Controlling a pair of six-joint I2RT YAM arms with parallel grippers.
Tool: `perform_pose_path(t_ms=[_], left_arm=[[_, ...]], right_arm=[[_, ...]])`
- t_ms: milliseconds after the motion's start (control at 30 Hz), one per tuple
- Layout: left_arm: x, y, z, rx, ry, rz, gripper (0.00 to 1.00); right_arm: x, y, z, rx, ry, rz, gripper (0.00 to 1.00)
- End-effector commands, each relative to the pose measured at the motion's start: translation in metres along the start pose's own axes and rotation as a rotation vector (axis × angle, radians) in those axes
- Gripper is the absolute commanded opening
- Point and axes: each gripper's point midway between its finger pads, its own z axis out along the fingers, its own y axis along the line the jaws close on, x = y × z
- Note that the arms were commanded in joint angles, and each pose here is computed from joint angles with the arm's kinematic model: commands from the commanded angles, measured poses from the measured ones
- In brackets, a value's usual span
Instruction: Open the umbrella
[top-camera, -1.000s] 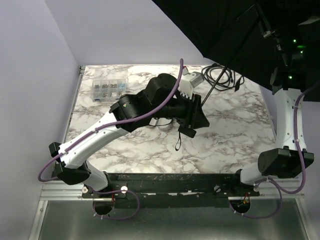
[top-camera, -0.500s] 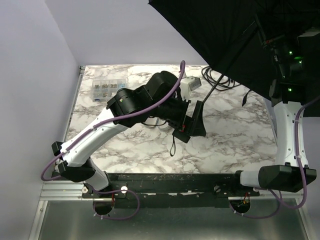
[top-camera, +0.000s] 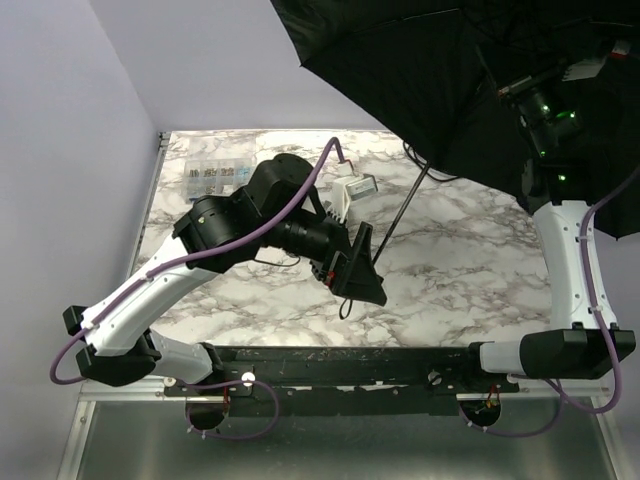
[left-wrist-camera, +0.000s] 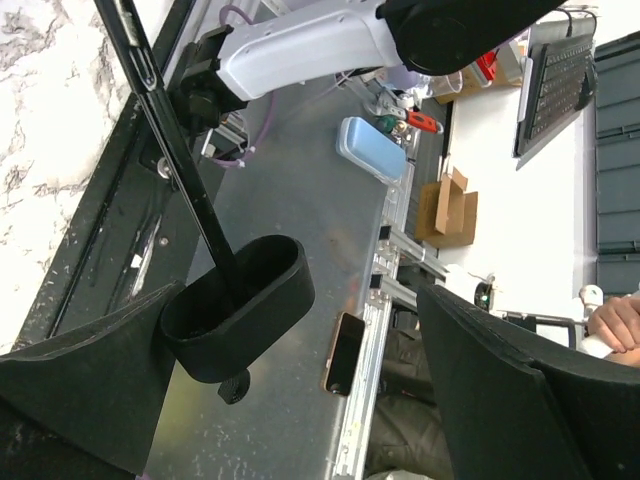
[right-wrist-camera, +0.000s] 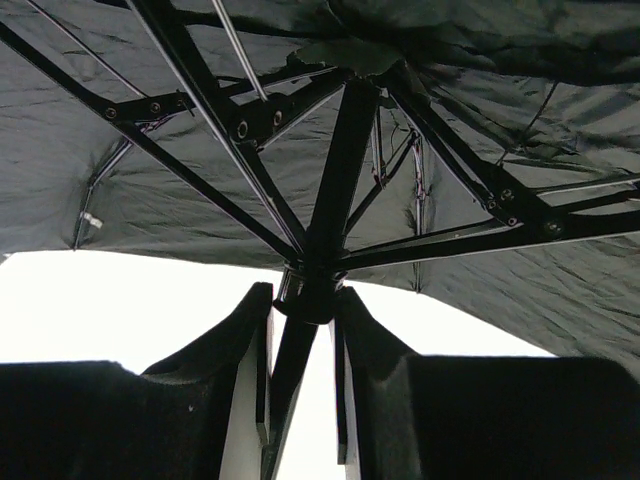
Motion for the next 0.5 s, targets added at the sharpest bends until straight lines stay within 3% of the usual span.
perform_pose_path(t_ms=[0, 333, 467], left_arm=[[-0.001, -0.032, -0.028, 0.101, -0.057, 0.066, 0.98], [-0.054, -0.022, -0.037, -0.035, -0.256, 0.111, 0.99], [-0.073, -0.01, -0.03, -0.087, -0.282, 0.113, 0.99]], right_arm=[[-0.009, 0.011, 0.008, -0.045, -0.063, -0.255, 0.01], [0.043, 0.043, 0.007, -0.123, 0.06, -0.202, 0.01], [0.051, 0.055, 0.004, -0.138, 0.084, -0.167, 0.01]])
